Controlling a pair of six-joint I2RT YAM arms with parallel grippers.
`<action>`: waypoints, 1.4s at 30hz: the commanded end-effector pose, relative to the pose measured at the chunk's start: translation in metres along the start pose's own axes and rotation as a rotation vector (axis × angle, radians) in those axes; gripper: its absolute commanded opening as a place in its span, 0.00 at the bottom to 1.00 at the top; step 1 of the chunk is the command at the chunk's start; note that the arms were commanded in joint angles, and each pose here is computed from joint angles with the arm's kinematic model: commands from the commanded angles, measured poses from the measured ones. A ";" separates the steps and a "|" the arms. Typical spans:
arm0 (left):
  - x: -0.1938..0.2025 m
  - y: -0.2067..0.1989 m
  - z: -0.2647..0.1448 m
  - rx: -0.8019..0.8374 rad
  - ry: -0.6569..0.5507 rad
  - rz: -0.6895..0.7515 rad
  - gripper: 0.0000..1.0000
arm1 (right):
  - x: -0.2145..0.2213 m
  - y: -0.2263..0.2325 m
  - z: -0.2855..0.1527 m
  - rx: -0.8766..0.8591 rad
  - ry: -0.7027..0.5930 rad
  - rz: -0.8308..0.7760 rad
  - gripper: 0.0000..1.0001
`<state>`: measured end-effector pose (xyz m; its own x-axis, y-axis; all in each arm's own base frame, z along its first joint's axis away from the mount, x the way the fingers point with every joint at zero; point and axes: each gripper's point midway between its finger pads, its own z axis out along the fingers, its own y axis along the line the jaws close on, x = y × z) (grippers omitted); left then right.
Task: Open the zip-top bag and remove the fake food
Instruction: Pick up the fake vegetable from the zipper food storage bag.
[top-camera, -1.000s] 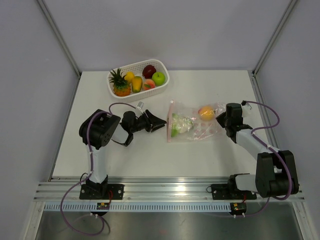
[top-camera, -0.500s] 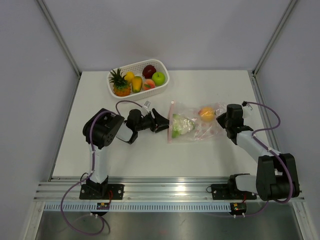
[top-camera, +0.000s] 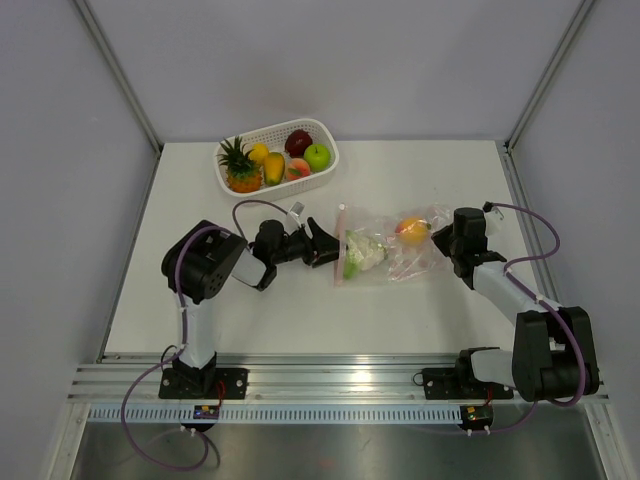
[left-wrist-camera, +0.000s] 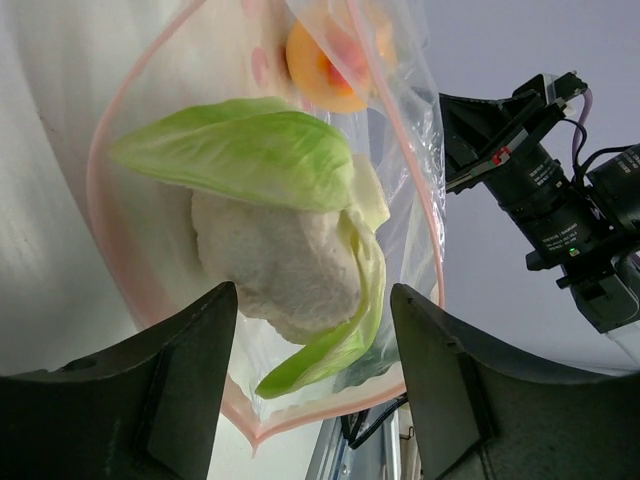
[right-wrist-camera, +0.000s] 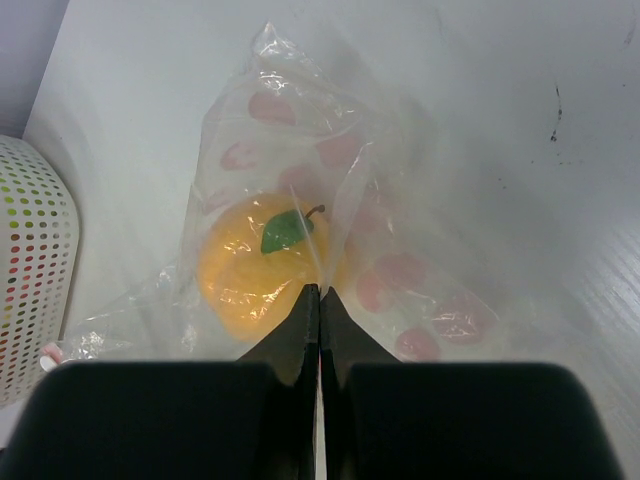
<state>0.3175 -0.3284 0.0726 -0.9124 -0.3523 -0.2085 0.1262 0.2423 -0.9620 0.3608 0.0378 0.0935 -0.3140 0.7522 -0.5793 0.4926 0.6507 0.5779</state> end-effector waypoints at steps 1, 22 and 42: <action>-0.001 -0.029 -0.003 0.088 0.000 0.094 0.68 | -0.007 0.013 -0.002 -0.050 -0.023 0.005 0.00; -0.002 -0.002 0.016 -0.161 0.039 0.236 0.73 | -0.003 0.017 -0.002 -0.073 0.000 0.005 0.00; -0.002 -0.033 0.016 -0.022 0.013 0.264 0.78 | -0.001 0.018 0.000 -0.081 0.011 0.001 0.00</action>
<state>0.3186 -0.3442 0.0671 -0.8988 -0.2376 -0.3684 0.2501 0.4125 -0.8760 0.3638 0.0451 0.0970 -0.3283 0.7558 -0.5666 0.4611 0.6517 0.6022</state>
